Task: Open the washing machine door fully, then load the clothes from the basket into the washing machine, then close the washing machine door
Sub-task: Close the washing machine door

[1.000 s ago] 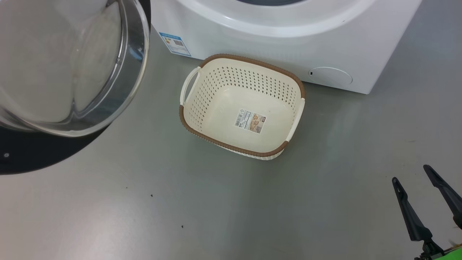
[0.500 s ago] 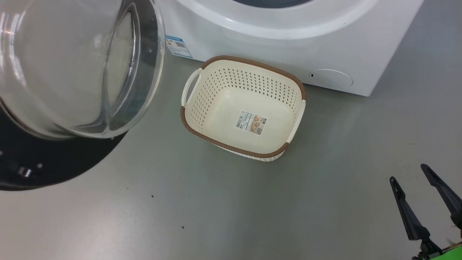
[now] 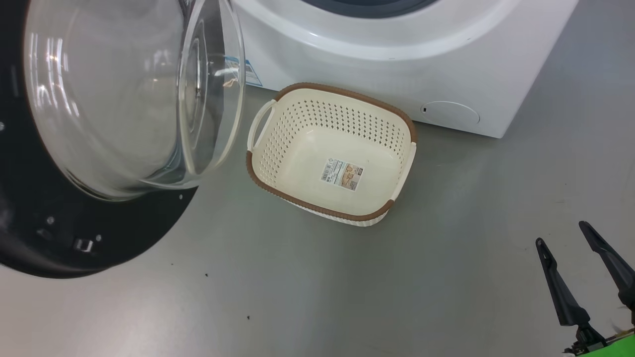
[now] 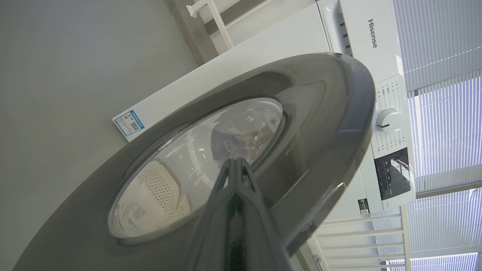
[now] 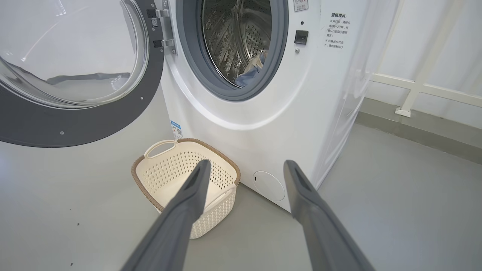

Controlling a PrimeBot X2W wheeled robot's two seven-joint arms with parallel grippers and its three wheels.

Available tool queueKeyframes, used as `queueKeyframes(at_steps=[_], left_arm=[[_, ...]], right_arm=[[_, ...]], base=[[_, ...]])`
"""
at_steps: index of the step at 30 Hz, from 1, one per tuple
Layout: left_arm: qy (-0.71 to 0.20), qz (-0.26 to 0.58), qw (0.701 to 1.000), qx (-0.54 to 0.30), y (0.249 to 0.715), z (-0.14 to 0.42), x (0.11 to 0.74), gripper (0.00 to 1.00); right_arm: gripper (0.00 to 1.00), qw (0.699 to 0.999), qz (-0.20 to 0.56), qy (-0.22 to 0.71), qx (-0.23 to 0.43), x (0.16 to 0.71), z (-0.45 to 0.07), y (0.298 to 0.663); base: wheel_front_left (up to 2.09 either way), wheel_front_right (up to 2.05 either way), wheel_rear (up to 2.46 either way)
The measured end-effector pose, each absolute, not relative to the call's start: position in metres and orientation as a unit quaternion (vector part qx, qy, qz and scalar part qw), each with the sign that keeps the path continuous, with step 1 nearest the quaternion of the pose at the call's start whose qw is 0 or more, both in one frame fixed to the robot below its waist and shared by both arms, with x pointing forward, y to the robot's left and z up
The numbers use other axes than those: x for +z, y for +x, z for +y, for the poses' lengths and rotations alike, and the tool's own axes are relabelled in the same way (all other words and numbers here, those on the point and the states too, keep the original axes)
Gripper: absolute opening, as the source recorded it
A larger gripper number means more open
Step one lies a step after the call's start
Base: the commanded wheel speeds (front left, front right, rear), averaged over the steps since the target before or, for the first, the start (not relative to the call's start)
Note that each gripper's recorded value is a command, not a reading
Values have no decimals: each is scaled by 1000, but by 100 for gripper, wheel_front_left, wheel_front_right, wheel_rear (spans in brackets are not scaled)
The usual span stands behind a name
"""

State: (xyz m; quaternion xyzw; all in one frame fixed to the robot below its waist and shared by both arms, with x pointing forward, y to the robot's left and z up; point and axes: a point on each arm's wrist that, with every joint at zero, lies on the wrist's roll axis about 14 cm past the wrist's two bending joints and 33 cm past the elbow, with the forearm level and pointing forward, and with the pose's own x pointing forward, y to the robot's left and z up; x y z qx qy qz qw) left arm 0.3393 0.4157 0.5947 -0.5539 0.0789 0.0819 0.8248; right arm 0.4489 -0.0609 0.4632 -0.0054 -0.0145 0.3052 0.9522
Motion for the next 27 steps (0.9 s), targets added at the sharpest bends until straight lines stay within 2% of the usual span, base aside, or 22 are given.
queueKeyframes(at_steps=[12,27], left_arm=[[-542,130,830,-13,348,368,594,0],[-536,173,816,-131,368,300,597,0]], right_arm=[[100,957,-30,11,287,478,-61,444],[100,969,-46,18,241,496,-81,433]], base=[[0,0,0],[0,0,0]])
